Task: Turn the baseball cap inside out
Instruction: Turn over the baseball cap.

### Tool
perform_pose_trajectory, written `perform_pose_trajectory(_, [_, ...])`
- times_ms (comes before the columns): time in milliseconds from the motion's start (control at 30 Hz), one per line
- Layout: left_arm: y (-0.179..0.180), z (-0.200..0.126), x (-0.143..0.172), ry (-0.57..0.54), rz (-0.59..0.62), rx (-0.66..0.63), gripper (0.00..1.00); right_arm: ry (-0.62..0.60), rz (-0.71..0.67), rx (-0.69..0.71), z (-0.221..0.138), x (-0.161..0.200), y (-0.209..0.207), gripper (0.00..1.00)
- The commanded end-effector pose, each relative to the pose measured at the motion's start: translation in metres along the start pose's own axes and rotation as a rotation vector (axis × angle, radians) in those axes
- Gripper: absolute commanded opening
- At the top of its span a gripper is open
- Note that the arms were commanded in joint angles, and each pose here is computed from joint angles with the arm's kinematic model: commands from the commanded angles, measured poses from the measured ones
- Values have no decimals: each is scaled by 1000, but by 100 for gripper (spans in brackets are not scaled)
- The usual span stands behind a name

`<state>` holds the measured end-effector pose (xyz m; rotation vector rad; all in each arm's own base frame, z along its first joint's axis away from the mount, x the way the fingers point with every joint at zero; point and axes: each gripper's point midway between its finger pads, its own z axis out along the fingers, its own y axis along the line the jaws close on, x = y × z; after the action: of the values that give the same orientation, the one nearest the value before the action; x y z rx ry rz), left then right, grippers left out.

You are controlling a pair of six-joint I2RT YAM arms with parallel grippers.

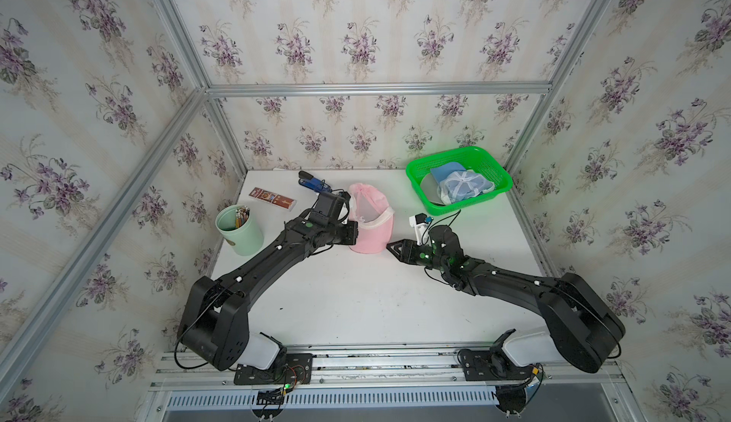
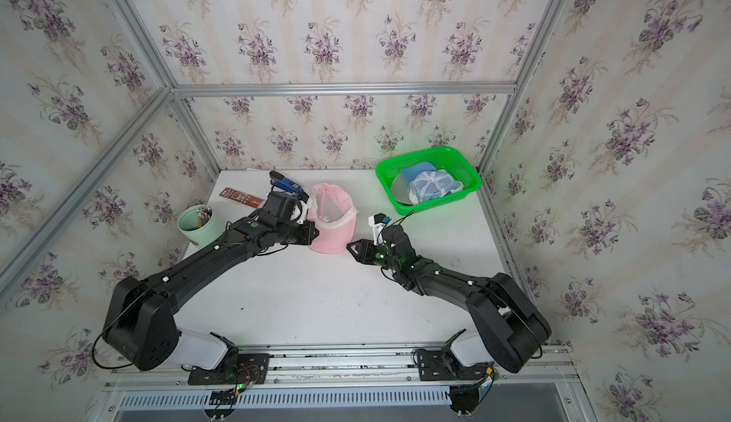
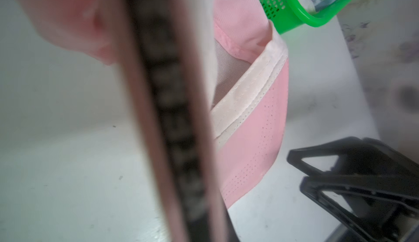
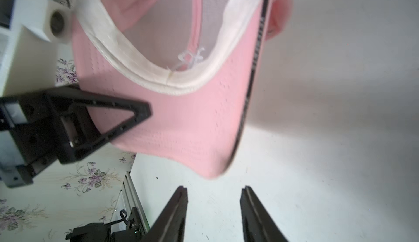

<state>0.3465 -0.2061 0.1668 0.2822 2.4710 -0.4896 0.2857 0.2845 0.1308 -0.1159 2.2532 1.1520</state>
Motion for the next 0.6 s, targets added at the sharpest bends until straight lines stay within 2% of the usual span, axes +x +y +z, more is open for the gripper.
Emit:
perform_pose_trajectory(0, [19,-12,-4,19,268,-200,0,24,-73,147,-12,5,-22,46])
perform_pose_trajectory(67, [13,-14,-5,54,448,-277,0,7,-107,216,-24,-2,-27,48])
perform_pose_trajectory(133, [9,-14,-3,99,664,-411,0,-23,-137,268,-35,-14,-28,51])
perform_pose_trajectory(200, [12,-7,-1,161,917,-615,0,-59,-151,318,-46,-28,-29,53])
perform_pose_trajectory(300, [23,5,-6,227,1166,-937,0,-109,-139,389,-62,-50,-37,54])
perform_pose_trajectory(400, [31,18,-9,200,1252,-1126,0,-164,-95,447,-81,-71,-54,55])
perform_pose_trajectory(567, [15,15,-21,-30,1280,-1205,0,-209,-51,458,-103,-92,-66,56])
